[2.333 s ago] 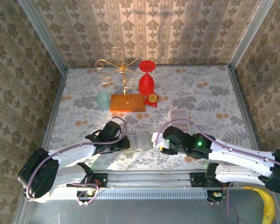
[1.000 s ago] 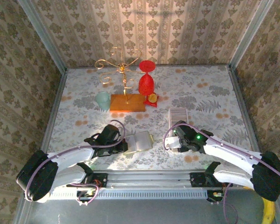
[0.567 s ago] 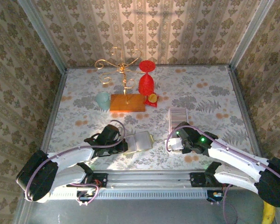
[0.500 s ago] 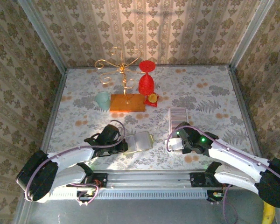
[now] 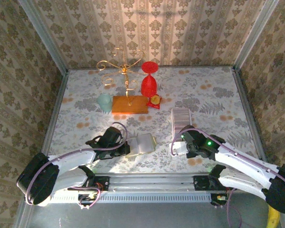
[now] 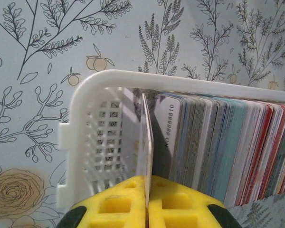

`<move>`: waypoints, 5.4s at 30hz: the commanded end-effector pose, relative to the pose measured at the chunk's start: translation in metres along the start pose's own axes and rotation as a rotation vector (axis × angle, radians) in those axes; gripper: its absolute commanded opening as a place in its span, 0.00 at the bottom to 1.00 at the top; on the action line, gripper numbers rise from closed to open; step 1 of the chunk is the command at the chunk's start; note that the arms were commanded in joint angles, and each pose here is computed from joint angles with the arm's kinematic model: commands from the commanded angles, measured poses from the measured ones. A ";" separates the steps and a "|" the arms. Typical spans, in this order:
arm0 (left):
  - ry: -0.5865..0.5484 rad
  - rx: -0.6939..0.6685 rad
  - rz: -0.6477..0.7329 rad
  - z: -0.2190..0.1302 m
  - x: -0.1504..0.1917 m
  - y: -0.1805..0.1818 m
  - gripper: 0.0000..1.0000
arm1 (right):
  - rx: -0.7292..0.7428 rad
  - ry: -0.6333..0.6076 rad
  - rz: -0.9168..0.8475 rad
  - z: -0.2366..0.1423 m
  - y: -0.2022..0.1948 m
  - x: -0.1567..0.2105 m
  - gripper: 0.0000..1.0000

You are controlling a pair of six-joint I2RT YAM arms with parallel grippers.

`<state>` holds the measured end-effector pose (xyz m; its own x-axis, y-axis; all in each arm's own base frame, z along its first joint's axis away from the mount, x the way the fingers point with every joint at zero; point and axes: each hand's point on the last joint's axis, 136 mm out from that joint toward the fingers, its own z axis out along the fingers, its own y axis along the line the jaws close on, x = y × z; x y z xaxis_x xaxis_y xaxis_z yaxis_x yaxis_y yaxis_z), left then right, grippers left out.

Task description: Put the credit cards into the card holder

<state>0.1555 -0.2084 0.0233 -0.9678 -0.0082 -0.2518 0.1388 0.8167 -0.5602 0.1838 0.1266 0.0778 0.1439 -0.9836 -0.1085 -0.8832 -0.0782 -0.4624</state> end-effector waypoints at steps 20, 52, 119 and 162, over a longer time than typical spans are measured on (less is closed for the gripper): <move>-0.052 -0.012 -0.002 -0.021 -0.004 -0.003 0.14 | -0.142 -0.593 1.071 -0.085 -0.088 -0.132 0.00; -0.123 -0.038 0.067 -0.046 -0.026 -0.014 0.32 | -0.139 0.031 0.204 -0.058 0.013 0.005 0.00; -0.133 0.013 0.057 -0.047 -0.019 -0.015 0.21 | 0.182 0.235 0.126 0.023 -0.048 0.007 0.73; -0.132 0.041 0.045 -0.046 -0.016 -0.016 0.13 | 0.064 0.197 0.084 0.027 -0.045 -0.002 1.00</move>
<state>0.1596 -0.1946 0.0713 -0.9244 -0.0423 -0.3791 0.1941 0.8034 -0.5629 0.2279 0.1280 0.0729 -0.0390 -0.9986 0.0366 -0.8545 0.0144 -0.5193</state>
